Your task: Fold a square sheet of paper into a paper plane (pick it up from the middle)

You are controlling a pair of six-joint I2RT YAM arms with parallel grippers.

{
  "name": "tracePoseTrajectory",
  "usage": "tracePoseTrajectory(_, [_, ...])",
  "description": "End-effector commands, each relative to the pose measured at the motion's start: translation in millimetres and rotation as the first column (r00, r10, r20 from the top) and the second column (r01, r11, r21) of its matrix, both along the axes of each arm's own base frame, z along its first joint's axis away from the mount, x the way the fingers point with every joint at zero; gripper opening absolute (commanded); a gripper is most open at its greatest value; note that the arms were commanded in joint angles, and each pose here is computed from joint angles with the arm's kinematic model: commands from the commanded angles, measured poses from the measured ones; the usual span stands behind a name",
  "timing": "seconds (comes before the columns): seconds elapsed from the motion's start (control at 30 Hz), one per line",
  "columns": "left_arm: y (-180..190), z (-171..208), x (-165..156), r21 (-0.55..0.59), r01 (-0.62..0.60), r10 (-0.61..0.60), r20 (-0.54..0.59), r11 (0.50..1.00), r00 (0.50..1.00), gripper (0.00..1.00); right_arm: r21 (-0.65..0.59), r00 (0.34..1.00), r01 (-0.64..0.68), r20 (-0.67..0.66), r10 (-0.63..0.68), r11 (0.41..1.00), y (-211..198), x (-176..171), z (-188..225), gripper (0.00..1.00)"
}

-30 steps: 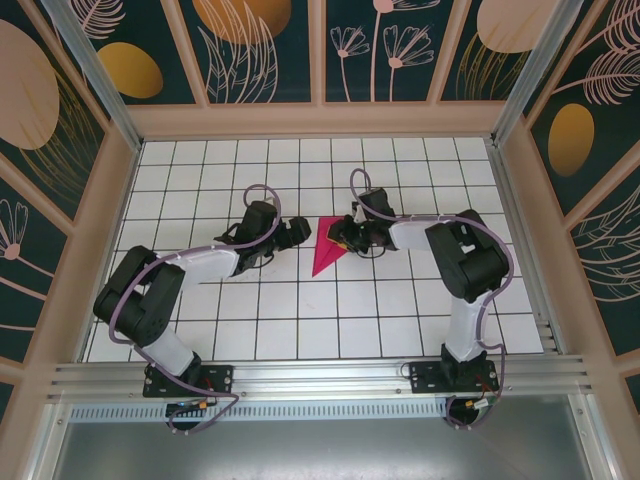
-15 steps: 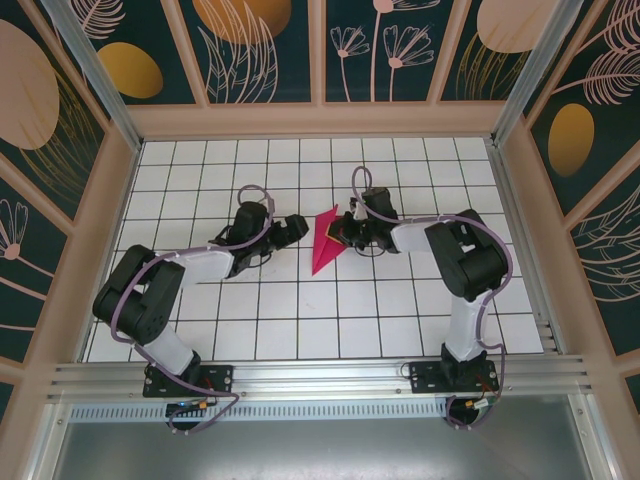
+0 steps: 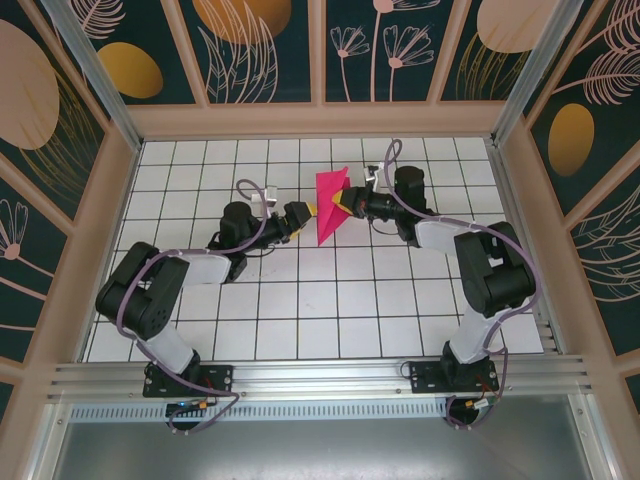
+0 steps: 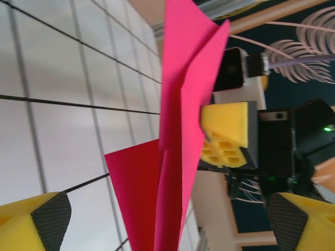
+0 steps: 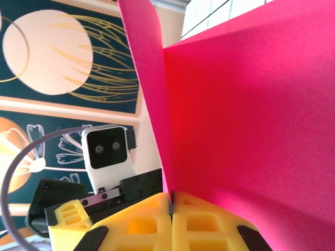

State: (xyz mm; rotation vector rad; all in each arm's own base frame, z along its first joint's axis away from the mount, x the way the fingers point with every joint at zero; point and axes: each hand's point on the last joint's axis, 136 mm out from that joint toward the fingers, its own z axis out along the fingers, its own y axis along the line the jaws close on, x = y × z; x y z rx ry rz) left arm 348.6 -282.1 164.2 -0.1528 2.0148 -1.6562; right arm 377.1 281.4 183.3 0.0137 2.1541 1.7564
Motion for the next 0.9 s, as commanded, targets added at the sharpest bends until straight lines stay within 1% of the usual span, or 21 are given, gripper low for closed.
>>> tracePoseTrajectory(0.0, [-9.8, 21.9, -11.3, -0.118, 0.095, -0.088, 0.059, 0.988, 0.994, 0.98, 0.077, 0.997, -0.059, 0.049, 0.055, 0.995, 5.5, -6.9, 29.2, 0.01])
tracePoseTrajectory(0.2, [-17.4, 6.1, -11.2, -0.062, 0.107, -0.105, 0.026, 0.992, 0.994, 0.99, 0.097, 0.997, -0.072, 0.04, 0.069, 0.993, 10.9, -8.2, 33.8, 0.01])
tracePoseTrajectory(0.3, [-23.6, 8.2, -13.2, -0.075, 0.127, -0.124, 0.037, 0.989, 0.992, 0.98, 0.098, 0.997, -0.078, 0.033, 0.075, 0.992, 12.9, -8.2, 33.6, 0.01])
tracePoseTrajectory(0.37, [-27.0, 12.1, -14.4, -0.086, 0.139, -0.135, 0.051, 0.987, 0.99, 0.95, 0.099, 0.996, -0.084, 0.026, 0.082, 0.992, 15.7, -9.2, 32.2, 0.02])
tracePoseTrajectory(0.47, [-28.2, 22.5, -16.5, -0.109, 0.151, -0.141, 0.095, 0.982, 0.985, 0.72, 0.102, 0.995, -0.097, 0.014, 0.096, 0.99, 20.1, -11.2, 29.5, 0.01])
tracePoseTrajectory(0.53, [-25.6, 26.7, -15.1, -0.114, 0.134, -0.121, 0.115, 0.984, 0.986, 0.57, 0.103, 0.995, -0.102, 0.004, 0.102, 0.989, 21.2, -12.5, 26.9, 0.01])
tracePoseTrajectory(0.57, [-24.2, 26.9, -14.3, -0.112, 0.122, -0.108, 0.12, 0.986, 0.987, 0.54, 0.103, 0.995, -0.102, 0.0, 0.102, 0.99, 20.6, -12.6, 25.5, 0.02])
tracePoseTrajectory(0.67, [-19.7, 31.3, -14.4, -0.114, 0.095, -0.077, 0.149, 0.989, 0.986, 0.49, 0.1, 0.994, -0.104, -0.012, 0.106, 0.99, 19.9, -14.4, 22.5, 0.02])
tracePoseTrajectory(0.77, [-17.2, 34.8, -13.3, -0.112, 0.076, -0.057, 0.167, 0.991, 0.984, 0.4, 0.096, 0.994, -0.109, -0.021, 0.111, 0.989, 19.2, -15.3, 20.1, 0.01])
tracePoseTrajectory(0.87, [-15.5, 37.9, -12.7, -0.11, 0.064, -0.044, 0.178, 0.992, 0.983, 0.29, 0.092, 0.993, -0.115, -0.031, 0.118, 0.989, 19.2, -16.6, 17.1, 0.02])
